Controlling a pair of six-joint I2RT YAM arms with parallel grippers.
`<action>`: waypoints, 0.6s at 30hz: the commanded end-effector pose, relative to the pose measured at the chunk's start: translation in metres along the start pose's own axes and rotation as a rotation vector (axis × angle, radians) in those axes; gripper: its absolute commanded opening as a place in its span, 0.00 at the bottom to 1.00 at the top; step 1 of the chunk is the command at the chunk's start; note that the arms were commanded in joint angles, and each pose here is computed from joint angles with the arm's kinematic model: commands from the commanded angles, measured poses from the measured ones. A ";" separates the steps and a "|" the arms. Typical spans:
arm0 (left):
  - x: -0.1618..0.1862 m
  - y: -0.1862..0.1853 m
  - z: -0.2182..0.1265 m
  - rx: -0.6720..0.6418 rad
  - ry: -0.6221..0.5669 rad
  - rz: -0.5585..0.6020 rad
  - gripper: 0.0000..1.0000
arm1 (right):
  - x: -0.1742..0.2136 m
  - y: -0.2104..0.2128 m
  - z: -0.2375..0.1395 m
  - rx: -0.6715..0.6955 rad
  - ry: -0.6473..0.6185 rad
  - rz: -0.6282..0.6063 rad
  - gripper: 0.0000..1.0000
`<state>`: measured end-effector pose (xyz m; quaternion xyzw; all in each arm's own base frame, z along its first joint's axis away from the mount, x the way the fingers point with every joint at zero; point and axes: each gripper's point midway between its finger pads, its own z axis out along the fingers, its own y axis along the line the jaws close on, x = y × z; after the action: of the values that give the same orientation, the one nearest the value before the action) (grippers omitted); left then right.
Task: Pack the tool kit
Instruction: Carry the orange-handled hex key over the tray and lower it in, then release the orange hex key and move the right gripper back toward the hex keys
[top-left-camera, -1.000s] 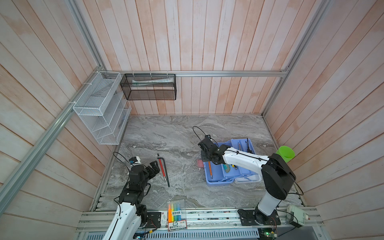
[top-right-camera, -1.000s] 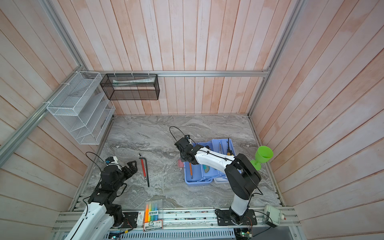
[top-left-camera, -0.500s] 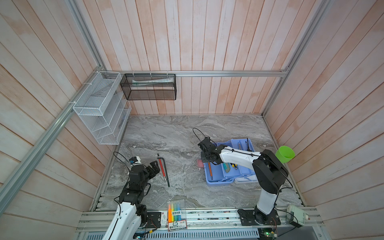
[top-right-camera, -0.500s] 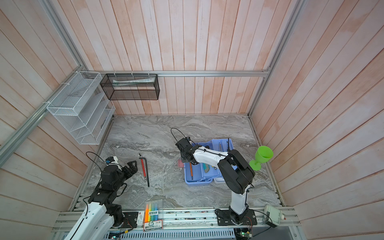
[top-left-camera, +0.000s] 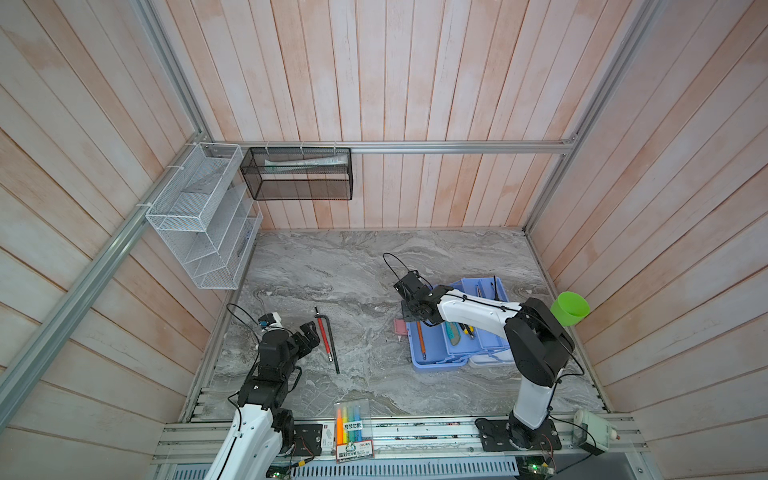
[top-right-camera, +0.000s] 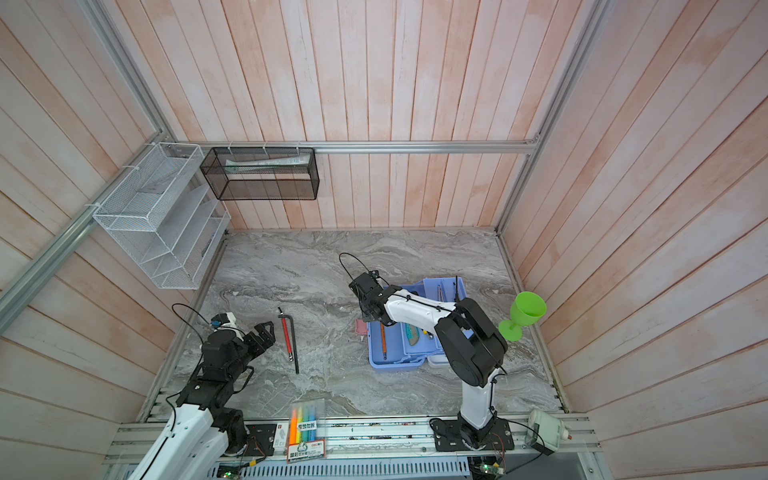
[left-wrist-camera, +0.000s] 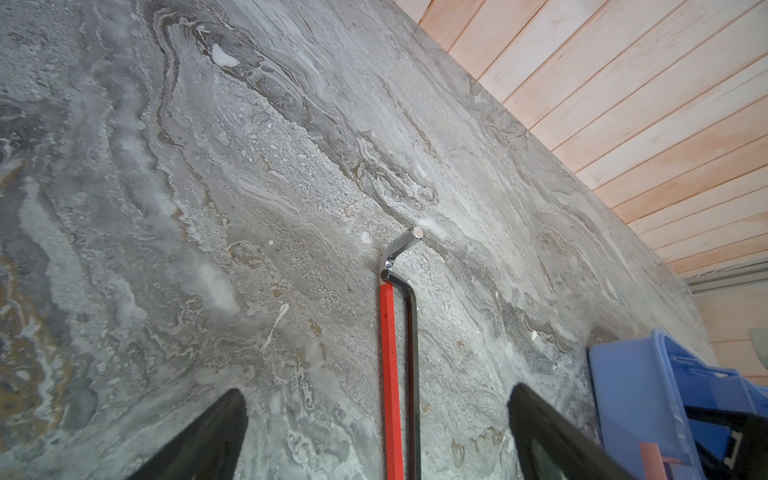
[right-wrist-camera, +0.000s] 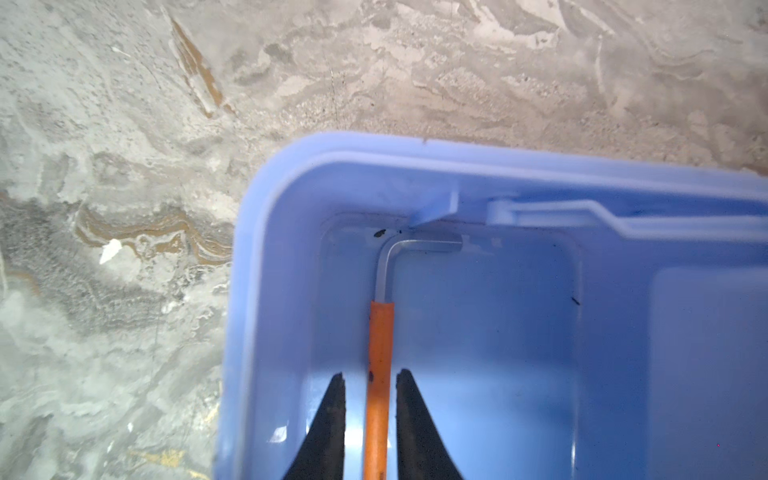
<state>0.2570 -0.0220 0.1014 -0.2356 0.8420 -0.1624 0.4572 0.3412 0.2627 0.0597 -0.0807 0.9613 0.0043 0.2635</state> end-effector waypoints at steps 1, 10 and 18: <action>0.002 0.001 0.001 -0.001 -0.003 0.011 1.00 | -0.010 -0.006 -0.015 0.047 -0.017 -0.025 0.21; -0.001 0.011 -0.001 -0.061 -0.019 -0.019 1.00 | -0.063 0.024 -0.083 -0.012 -0.167 -0.111 0.24; -0.001 0.016 -0.002 -0.080 -0.027 -0.032 1.00 | -0.036 0.160 -0.078 -0.432 -0.141 -0.212 0.31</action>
<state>0.2541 -0.0123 0.0974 -0.2594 0.8399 -0.1420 0.4552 0.3241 0.3718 0.1591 -0.1907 0.9130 0.1208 0.3399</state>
